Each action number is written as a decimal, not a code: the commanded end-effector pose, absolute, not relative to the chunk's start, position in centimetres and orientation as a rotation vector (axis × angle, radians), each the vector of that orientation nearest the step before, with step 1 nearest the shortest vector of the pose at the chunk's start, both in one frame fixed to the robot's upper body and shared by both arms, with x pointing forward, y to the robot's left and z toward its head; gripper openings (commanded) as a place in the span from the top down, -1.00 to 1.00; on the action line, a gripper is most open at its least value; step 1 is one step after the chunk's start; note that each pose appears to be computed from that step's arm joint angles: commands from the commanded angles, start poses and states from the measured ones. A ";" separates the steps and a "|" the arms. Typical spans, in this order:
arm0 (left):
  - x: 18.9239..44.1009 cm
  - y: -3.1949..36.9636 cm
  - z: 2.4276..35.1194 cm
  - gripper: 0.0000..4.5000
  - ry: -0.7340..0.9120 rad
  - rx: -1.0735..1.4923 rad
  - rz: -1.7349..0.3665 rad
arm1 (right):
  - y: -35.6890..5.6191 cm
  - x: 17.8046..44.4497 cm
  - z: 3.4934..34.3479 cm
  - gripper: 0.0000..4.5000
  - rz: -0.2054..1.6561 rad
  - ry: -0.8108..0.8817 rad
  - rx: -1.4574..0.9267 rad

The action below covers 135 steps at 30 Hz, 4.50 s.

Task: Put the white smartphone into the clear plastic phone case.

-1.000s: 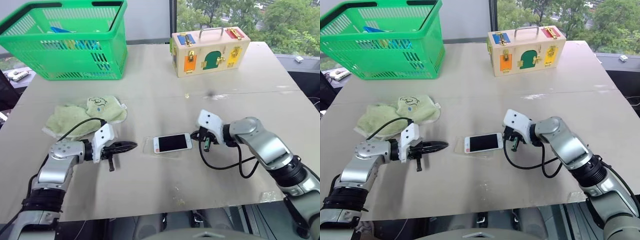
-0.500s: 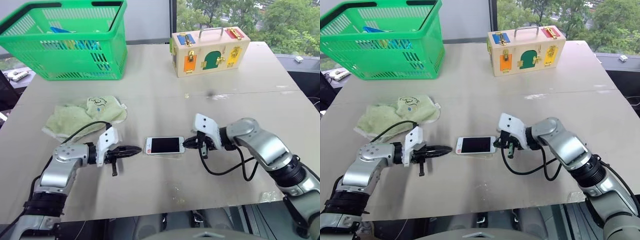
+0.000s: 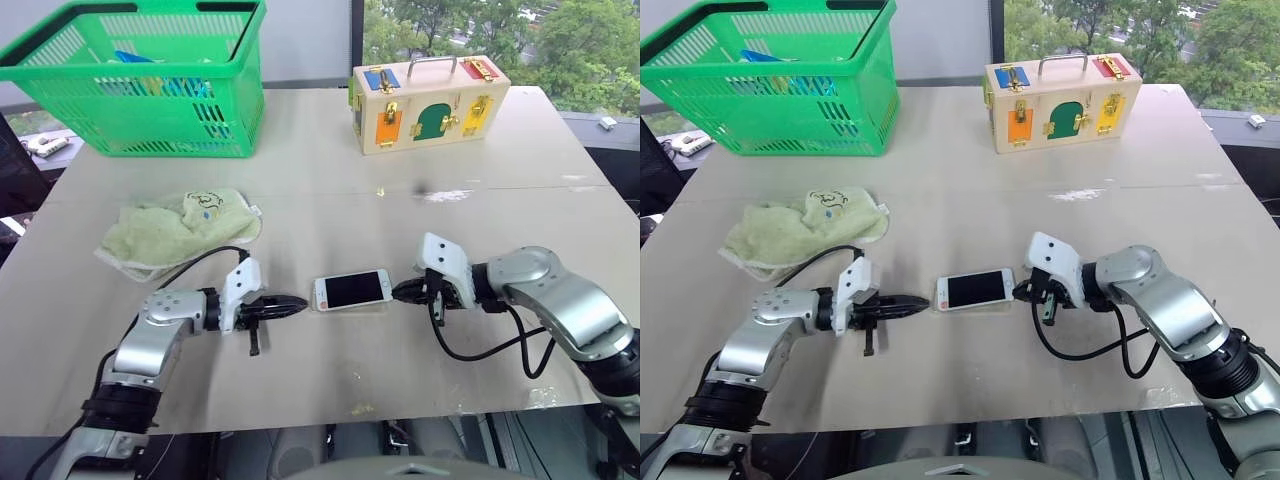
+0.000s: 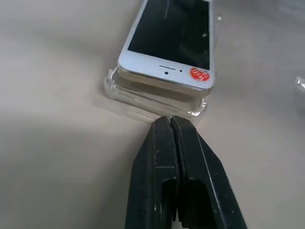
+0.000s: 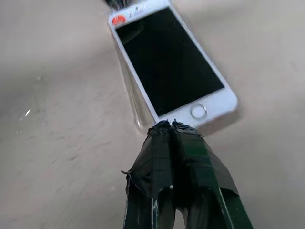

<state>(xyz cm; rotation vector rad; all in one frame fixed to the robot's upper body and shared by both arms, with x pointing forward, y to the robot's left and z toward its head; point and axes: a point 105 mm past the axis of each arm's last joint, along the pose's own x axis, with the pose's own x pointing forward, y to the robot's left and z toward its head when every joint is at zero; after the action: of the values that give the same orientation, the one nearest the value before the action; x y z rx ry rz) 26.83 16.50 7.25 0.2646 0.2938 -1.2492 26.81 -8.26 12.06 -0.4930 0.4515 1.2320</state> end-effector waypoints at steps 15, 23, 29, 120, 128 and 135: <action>28.6 10.1 7.6 1.00 0.201 0.222 -1.348 | -9.0 27.4 16.2 0.99 1.103 0.229 -0.463; 29.0 11.4 9.0 1.00 0.189 0.213 -1.315 | -7.0 29.2 15.3 0.99 1.082 0.215 -0.474; 28.8 13.1 10.6 1.00 0.157 0.181 -1.254 | -5.5 30.2 13.3 0.99 1.094 0.280 -0.493; 28.1 11.8 10.1 1.00 0.136 0.159 -1.173 | -5.8 29.7 10.0 0.99 1.148 0.496 -0.494; 27.6 11.8 10.2 1.00 0.138 0.156 -1.156 | -7.2 29.9 5.7 0.99 1.109 0.724 -0.598; 27.2 11.5 9.9 1.00 0.143 0.156 -1.152 | -5.4 30.2 11.2 0.99 1.138 0.491 -0.333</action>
<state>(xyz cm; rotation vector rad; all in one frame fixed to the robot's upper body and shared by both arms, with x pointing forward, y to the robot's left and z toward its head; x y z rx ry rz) 27.52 11.93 9.02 0.1384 0.1815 -1.1385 30.13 -5.08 10.11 -0.4074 0.5204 1.1581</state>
